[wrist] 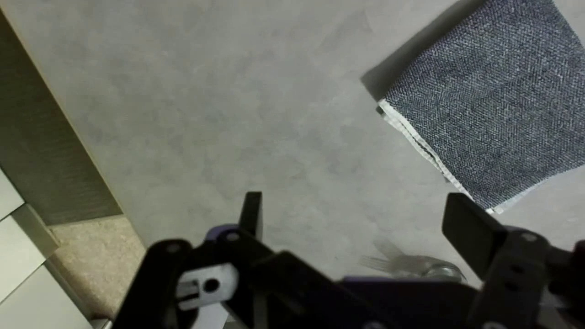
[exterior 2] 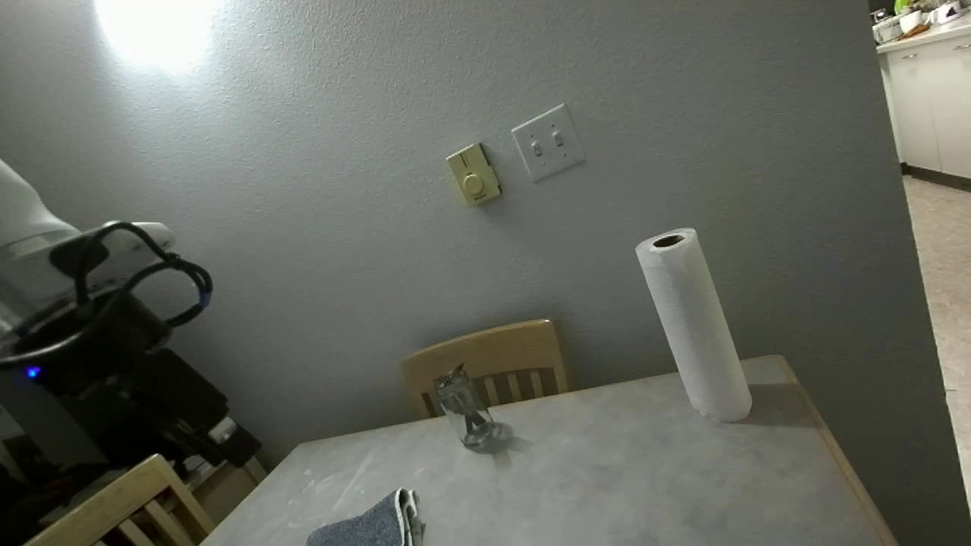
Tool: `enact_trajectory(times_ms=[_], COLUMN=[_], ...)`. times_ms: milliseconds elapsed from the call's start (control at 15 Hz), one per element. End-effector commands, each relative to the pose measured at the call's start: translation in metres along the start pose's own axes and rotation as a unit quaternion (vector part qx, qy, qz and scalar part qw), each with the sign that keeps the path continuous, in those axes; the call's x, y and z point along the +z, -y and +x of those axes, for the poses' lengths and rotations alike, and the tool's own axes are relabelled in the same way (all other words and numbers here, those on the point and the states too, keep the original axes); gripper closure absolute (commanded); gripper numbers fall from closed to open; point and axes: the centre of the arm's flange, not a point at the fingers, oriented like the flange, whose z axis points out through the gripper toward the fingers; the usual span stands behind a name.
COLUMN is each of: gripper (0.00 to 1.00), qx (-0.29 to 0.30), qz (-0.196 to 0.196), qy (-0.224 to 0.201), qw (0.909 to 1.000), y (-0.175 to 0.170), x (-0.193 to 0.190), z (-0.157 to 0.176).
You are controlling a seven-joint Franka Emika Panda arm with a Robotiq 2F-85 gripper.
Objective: Unfold the towel from right to left
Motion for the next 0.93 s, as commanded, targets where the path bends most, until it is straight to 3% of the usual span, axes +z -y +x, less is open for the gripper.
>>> enact_trajectory(times_ms=[0,67,133,533,733,867], gripper=[0.00,0.00,0.00,0.00,0.00,0.00], qx=[0.023,0.026,0.027,0.026,0.030,0.025], qz=[0.066,0.085,0.054,0.057,0.068,0.098], qy=[0.007,0.008,0.006,0.004,0.000,-0.009], qw=[0.9975,0.9960,0.9982,0.9980,0.9972,0.9948], y=[-0.016,-0.019,-0.014,-0.012,-0.040,-0.068], x=[0.049,0.058,0.035,0.035,0.054,0.077], z=[0.002,0.003,0.000,0.001,-0.005,-0.008])
